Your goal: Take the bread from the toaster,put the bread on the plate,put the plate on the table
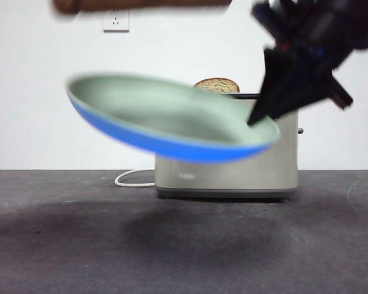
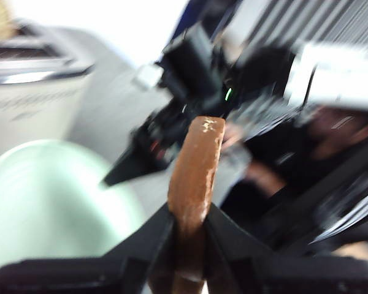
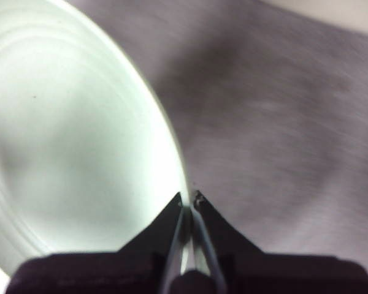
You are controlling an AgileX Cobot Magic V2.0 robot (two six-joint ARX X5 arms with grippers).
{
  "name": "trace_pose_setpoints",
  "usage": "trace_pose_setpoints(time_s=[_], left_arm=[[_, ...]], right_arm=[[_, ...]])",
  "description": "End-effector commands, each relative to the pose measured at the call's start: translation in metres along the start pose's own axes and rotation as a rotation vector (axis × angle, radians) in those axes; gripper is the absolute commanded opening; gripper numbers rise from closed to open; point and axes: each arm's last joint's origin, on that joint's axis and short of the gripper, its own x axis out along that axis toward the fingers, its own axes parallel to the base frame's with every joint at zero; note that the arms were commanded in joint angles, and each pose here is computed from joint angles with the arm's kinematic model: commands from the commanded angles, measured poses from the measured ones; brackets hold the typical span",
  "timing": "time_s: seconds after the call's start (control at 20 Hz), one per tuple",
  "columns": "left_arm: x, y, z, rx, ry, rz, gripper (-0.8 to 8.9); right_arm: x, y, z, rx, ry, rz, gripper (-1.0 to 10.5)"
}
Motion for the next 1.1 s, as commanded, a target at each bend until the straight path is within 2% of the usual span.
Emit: trace_pose_setpoints(time_s=[0.05,0.3,0.7,0.75,0.9,0.95,1.1], left_arm=[[0.007,0.002,0.003,-0.130,-0.008,-0.034,-0.08],[0.031,0.026,-0.011,-0.241,0.159,0.071,-0.08],[0.053,0.059,-0.033,-0.285,0.309,0.346,0.03],[0.054,0.062,-0.034,-0.293,0.321,0.366,0.40],[0.056,0.063,-0.036,-0.300,0.334,0.368,4.10],[0.056,0.063,-0.035,-0.301,0.334,0.363,4.49],[0.056,0.058,-0.028,-0.297,0.330,0.327,4.48]], right_arm=[[-0.005,0.019,-0.002,-0.005,-0.023,0.001,-0.2],[-0.007,0.044,-0.008,-0.051,-0.036,-0.037,-0.2],[-0.004,0.054,-0.011,-0.076,-0.016,-0.018,-0.2],[-0.004,0.055,-0.012,-0.075,-0.012,-0.017,-0.2],[-0.003,0.056,-0.014,-0.078,0.006,-0.015,-0.2],[-0.003,0.056,-0.014,-0.078,0.007,-0.016,-0.2],[-0.003,0.056,-0.015,-0.075,0.016,-0.016,-0.2]])
